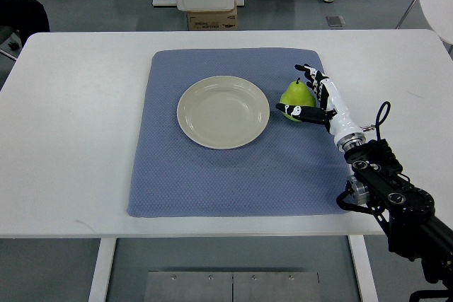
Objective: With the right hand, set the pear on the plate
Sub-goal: 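Close the right hand's fingers around the pear and lift it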
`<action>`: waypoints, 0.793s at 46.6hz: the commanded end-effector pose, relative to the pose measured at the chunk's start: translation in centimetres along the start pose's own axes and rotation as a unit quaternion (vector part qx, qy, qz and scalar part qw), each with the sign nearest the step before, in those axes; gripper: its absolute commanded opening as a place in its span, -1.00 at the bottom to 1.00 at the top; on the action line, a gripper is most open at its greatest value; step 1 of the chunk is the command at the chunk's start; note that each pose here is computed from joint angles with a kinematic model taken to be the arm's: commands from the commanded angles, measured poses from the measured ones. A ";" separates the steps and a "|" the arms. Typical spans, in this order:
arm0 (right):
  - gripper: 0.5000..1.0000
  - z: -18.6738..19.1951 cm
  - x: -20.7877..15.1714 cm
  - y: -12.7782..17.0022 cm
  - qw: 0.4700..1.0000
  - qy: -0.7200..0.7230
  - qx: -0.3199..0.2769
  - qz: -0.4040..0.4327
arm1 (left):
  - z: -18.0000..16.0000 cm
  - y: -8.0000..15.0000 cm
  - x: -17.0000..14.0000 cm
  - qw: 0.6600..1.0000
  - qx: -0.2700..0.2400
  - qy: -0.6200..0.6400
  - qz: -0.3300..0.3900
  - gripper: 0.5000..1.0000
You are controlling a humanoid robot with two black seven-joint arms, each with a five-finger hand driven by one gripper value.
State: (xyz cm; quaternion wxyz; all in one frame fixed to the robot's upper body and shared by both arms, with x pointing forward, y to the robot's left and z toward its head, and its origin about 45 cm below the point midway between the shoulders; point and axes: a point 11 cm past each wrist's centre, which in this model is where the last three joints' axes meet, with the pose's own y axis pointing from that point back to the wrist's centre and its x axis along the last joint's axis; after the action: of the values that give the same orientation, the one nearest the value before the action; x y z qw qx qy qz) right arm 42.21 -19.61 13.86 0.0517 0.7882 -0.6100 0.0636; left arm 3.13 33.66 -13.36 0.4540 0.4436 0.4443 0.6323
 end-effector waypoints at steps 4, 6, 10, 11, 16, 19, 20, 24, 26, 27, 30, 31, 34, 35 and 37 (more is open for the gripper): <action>0.97 0.5 -0.1 0.2 1.000 0.017 0.000 0.000 | 0.0 0.0 -0.1 1.000 0.000 0.000 -0.001 1.00; 0.97 0.6 -0.1 0.3 1.000 0.020 -0.001 0.001 | 0.0 0.0 0.0 1.000 0.000 -0.001 0.000 1.00; 0.97 0.6 -0.2 0.3 1.000 0.022 -0.002 0.000 | 0.0 0.0 0.0 1.000 0.000 0.000 0.000 1.00; 0.97 0.6 -0.2 0.3 1.000 0.022 -0.002 -0.001 | 0.0 0.0 0.0 1.000 0.000 0.000 0.000 1.00; 0.97 1.0 -0.1 0.4 1.000 0.029 -0.006 -0.002 | 0.0 0.0 0.0 1.000 0.000 0.000 0.000 1.00; 0.96 1.2 -0.1 0.5 0.999 0.033 -0.008 -0.002 | 0.0 0.0 0.0 1.000 0.000 0.000 0.000 1.00; 0.95 1.2 -0.1 0.5 0.999 0.034 -0.008 -0.002 | 0.0 0.0 0.0 1.000 0.000 0.000 0.000 1.00; 0.94 1.4 -0.2 0.6 0.999 0.039 -0.010 -0.006 | 0.0 0.0 0.0 1.000 0.000 0.000 0.000 1.00; 0.93 1.4 -0.2 0.6 0.999 0.040 -0.011 -0.006 | 0.0 0.0 0.0 1.000 0.000 0.000 0.000 1.00; 0.92 1.5 -0.2 0.6 0.999 0.041 -0.011 -0.006 | 0.0 0.0 0.0 1.000 0.000 0.000 0.000 1.00; 0.82 1.4 -0.1 0.6 0.999 0.045 -0.009 -0.002 | 0.0 0.0 0.0 1.000 0.000 0.000 0.000 1.00; 0.69 1.3 -0.1 0.6 0.999 0.047 -0.006 0.000 | 0.0 0.0 0.0 1.000 0.000 0.000 0.000 1.00; -0.10 1.2 -0.3 0.5 0.999 0.052 -0.002 -0.004 | 0.0 0.0 0.0 1.000 0.000 0.000 0.000 1.00; -0.40 1.1 -0.3 0.4 0.999 0.052 -0.001 -0.005 | 0.0 0.0 0.0 1.000 0.000 0.000 0.000 1.00; -0.96 1.0 -0.3 0.4 0.999 0.052 0.001 -0.006 | 0.0 0.0 0.0 1.000 0.000 0.000 0.000 1.00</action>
State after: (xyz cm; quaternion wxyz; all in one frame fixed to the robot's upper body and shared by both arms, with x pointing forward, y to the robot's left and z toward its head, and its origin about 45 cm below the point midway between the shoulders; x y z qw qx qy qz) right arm 41.72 -19.68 12.69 0.0852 0.7863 -0.6033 0.1023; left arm 3.13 33.66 -13.36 0.4538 0.4436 0.4442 0.6324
